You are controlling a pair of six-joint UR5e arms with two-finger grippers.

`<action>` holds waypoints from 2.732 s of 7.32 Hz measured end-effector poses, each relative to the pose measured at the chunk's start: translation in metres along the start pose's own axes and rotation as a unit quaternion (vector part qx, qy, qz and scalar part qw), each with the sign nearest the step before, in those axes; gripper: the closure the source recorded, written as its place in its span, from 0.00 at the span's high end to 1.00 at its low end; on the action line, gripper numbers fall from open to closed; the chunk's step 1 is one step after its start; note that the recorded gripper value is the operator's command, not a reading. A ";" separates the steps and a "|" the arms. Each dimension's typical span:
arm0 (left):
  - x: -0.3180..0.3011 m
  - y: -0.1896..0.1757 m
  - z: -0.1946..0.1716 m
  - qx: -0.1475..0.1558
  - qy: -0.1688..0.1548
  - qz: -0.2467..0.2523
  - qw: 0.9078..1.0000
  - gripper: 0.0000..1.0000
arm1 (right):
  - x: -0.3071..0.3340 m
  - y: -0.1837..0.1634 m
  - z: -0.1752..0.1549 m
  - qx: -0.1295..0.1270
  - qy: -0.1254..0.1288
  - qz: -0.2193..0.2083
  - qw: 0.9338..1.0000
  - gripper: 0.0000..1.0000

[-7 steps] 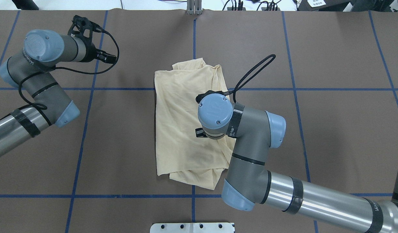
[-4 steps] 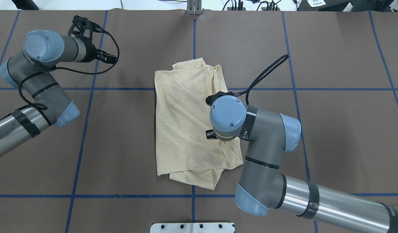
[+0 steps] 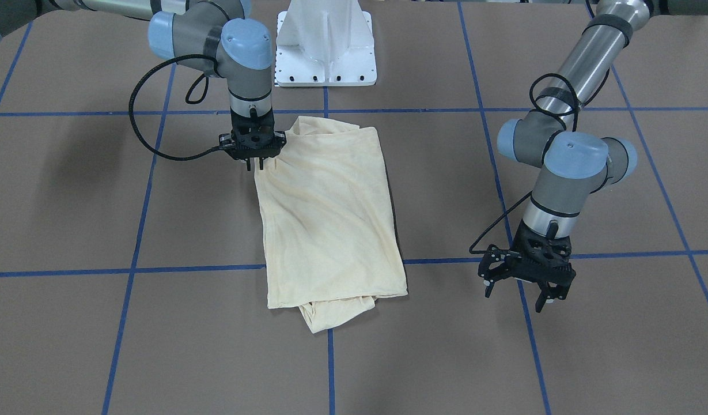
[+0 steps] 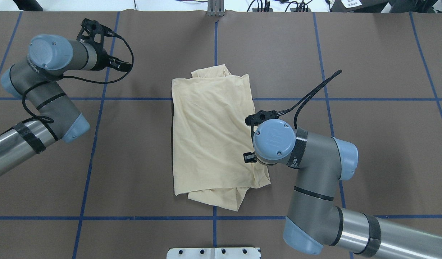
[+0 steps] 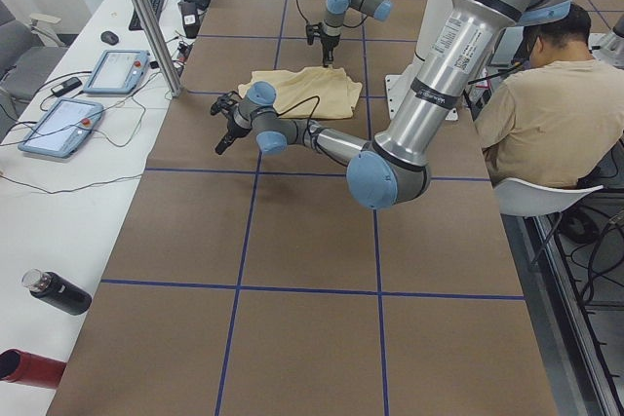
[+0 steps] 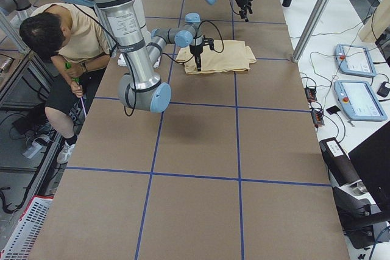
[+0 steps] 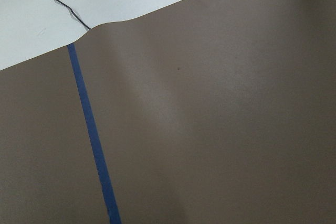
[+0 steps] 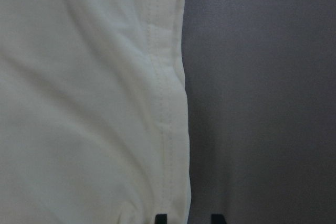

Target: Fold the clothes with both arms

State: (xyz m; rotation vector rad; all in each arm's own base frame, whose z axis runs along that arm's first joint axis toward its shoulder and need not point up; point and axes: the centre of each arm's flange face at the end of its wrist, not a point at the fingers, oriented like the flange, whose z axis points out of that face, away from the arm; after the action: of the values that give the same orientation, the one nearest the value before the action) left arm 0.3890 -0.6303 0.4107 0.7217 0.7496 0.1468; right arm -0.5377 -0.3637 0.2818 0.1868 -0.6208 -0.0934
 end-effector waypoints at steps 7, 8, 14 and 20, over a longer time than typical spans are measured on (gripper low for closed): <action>0.122 0.035 -0.118 -0.081 0.116 -0.083 0.986 1.00 | 0.107 -0.008 -0.079 0.034 -0.049 0.033 0.998 1.00; 0.166 0.060 -0.144 -0.105 0.129 -0.111 0.980 1.00 | 0.123 0.001 -0.078 0.039 -0.056 0.030 0.997 1.00; 0.314 0.186 -0.159 -0.176 0.126 -0.217 0.952 0.78 | 0.166 0.025 -0.057 0.052 -0.087 0.015 0.995 1.00; 0.324 0.202 -0.146 -0.186 0.117 -0.211 0.952 0.71 | 0.165 0.024 -0.057 0.055 -0.086 0.015 0.995 1.00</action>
State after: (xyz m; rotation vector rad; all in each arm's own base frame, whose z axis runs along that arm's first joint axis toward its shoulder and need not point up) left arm 0.5552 -0.2798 0.2821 0.1750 1.0524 -0.0176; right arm -0.3700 -0.3554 0.3355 0.2790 -0.8016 -0.0469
